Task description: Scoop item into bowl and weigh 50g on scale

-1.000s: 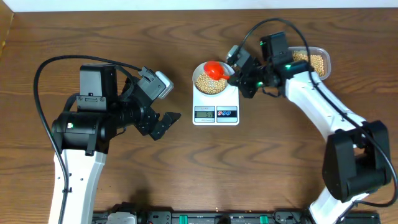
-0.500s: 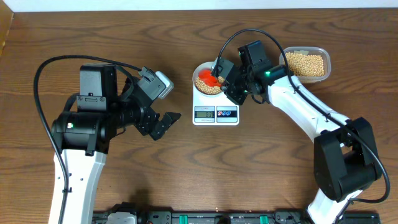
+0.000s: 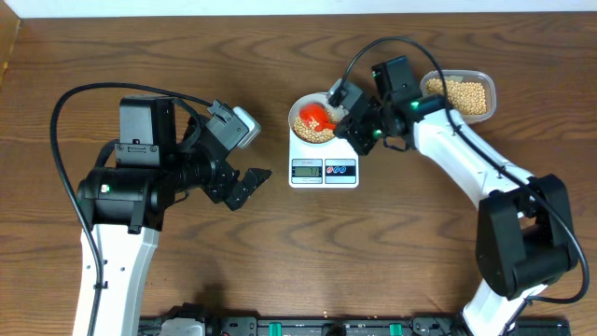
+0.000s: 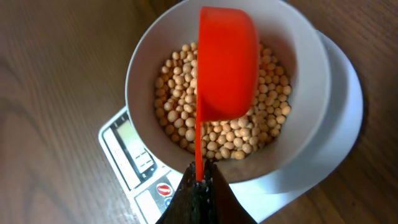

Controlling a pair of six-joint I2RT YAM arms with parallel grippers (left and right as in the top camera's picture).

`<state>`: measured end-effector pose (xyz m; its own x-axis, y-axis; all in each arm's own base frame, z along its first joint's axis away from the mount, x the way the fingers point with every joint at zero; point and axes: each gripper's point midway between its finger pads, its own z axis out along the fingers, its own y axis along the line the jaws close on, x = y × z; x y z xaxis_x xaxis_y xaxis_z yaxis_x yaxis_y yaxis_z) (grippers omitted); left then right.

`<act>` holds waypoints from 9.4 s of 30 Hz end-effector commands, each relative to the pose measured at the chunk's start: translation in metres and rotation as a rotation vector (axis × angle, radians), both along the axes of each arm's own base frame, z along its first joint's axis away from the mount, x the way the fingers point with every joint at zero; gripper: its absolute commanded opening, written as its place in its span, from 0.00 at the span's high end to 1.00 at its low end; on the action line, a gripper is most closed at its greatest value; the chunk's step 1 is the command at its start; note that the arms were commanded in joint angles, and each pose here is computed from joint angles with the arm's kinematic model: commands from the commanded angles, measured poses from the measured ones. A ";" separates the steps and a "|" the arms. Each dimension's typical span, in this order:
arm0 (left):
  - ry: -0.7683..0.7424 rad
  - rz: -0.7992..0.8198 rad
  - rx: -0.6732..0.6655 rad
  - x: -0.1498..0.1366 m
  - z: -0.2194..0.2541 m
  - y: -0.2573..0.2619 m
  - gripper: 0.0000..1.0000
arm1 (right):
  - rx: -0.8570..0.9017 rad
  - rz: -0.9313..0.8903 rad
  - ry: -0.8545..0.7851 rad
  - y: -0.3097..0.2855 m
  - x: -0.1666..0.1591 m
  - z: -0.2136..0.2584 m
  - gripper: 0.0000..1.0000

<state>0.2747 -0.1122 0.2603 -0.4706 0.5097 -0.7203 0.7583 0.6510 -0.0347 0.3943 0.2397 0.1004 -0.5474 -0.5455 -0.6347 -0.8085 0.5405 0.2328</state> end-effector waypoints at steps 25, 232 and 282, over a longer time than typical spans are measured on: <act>-0.029 -0.003 -0.021 0.001 0.013 -0.001 0.01 | 0.326 -0.001 0.057 -0.024 0.003 0.064 0.99; -0.029 -0.003 -0.021 0.001 0.013 -0.001 0.01 | -0.061 0.062 -0.163 -0.006 0.001 0.054 0.99; -0.029 -0.003 -0.021 0.001 0.013 -0.001 0.01 | 0.045 0.018 -0.087 0.002 -0.011 0.072 0.99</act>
<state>0.2747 -0.1122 0.2603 -0.4706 0.5097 -0.7203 0.7583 0.6510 -0.0347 0.3844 0.2405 0.1587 -0.4755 -0.5549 -0.6826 -0.8396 0.5179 0.1639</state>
